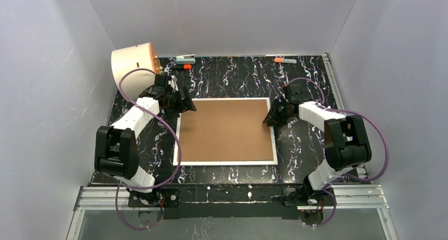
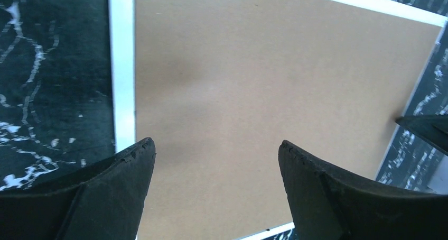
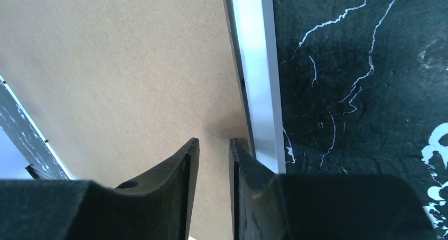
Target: Put the photo into the frame
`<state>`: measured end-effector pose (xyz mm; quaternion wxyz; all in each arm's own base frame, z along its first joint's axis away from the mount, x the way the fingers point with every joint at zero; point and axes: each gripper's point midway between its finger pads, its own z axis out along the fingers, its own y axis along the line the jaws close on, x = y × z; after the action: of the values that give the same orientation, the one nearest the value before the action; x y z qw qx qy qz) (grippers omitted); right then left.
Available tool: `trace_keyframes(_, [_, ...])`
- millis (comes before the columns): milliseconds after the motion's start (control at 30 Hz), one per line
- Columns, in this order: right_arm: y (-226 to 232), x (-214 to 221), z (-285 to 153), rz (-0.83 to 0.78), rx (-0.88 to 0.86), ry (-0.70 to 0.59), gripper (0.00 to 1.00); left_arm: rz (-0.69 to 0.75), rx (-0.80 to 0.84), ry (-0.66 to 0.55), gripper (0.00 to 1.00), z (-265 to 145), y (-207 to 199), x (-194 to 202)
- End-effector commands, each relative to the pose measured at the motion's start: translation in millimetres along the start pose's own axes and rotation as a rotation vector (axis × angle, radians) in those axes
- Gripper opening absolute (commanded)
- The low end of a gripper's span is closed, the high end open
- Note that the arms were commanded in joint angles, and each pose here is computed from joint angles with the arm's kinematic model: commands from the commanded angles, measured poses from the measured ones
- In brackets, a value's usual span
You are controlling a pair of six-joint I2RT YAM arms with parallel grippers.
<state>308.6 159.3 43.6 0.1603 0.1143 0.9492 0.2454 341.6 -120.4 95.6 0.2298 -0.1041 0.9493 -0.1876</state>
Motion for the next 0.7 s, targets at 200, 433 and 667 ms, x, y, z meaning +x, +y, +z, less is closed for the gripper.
trace_keyframes(200, [-14,8,10,0.019,0.074,0.053,0.35,-0.003,0.117,0.02,0.83,0,-25,5])
trace_keyframes(433, [18,-10,-19,-0.01,-0.009,-0.003,0.38,-0.014,0.104,0.039,0.84,2,-21,13])
trace_keyframes(667, [-3,16,-45,0.046,0.104,0.028,0.46,0.056,0.255,0.093,0.82,1,-71,38])
